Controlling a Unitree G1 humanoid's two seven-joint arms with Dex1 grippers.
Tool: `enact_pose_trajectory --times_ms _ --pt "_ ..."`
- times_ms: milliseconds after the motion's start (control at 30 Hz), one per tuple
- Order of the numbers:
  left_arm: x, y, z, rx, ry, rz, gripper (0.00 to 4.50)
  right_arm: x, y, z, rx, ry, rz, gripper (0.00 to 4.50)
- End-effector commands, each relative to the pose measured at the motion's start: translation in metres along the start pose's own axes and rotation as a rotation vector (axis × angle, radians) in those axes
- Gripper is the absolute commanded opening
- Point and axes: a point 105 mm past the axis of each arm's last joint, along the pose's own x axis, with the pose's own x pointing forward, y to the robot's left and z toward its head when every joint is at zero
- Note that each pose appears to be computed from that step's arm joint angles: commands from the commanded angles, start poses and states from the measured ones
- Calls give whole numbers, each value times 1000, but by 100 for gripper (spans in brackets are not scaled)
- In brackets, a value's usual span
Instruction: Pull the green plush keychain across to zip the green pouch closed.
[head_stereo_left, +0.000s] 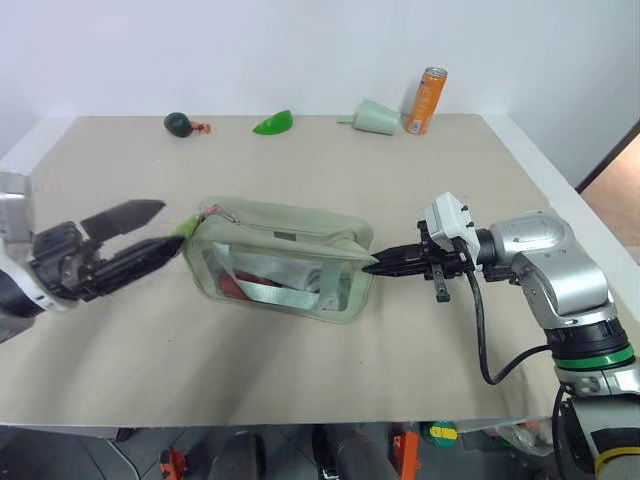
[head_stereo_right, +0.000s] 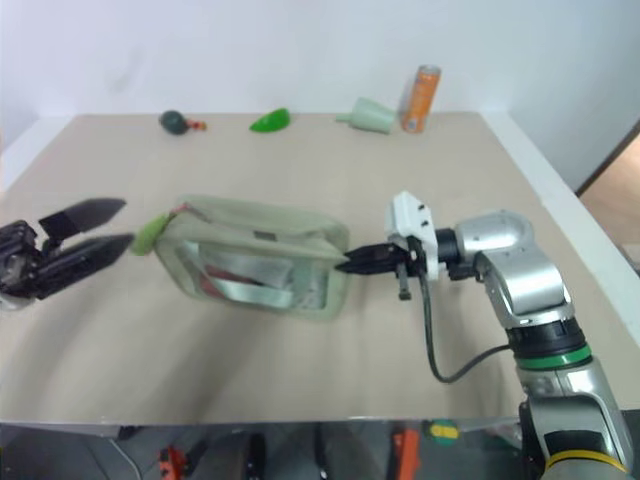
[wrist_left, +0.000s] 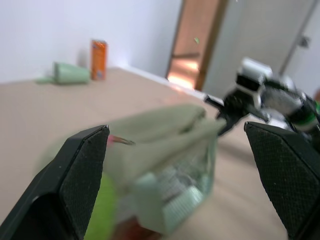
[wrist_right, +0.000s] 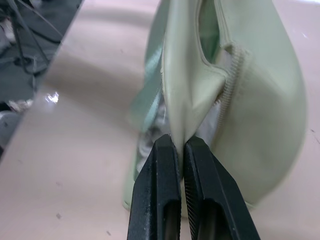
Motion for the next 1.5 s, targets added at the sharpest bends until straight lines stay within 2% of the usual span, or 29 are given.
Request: enact_pose_trajectory --times_ms 33,333,533,833,900,1100,1233,1500 --pt "-15 26 12 0 -85 154 450 -18 -11 7 -77 58 -36 4" --pt "-18 27 -28 -91 18 162 450 -25 -15 6 -102 81 -46 4" --pt "-16 8 -30 -155 21 66 450 -19 -14 6 -102 68 -41 4" --pt "-32 15 -46 -207 95 136 450 -14 -17 7 -106 53 -41 4" --pt "-30 10 -45 -194 93 114 450 -13 -16 6 -105 54 -39 4" --pt "-19 -8 -22 -118 57 14 450 -12 -16 5 -102 55 -39 4" --pt "-13 -18 -31 -93 141 -30 450 -12 -16 4 -103 57 -40 4" --pt "-15 -16 -58 -96 258 -24 450 -10 -15 4 -102 50 -46 4"
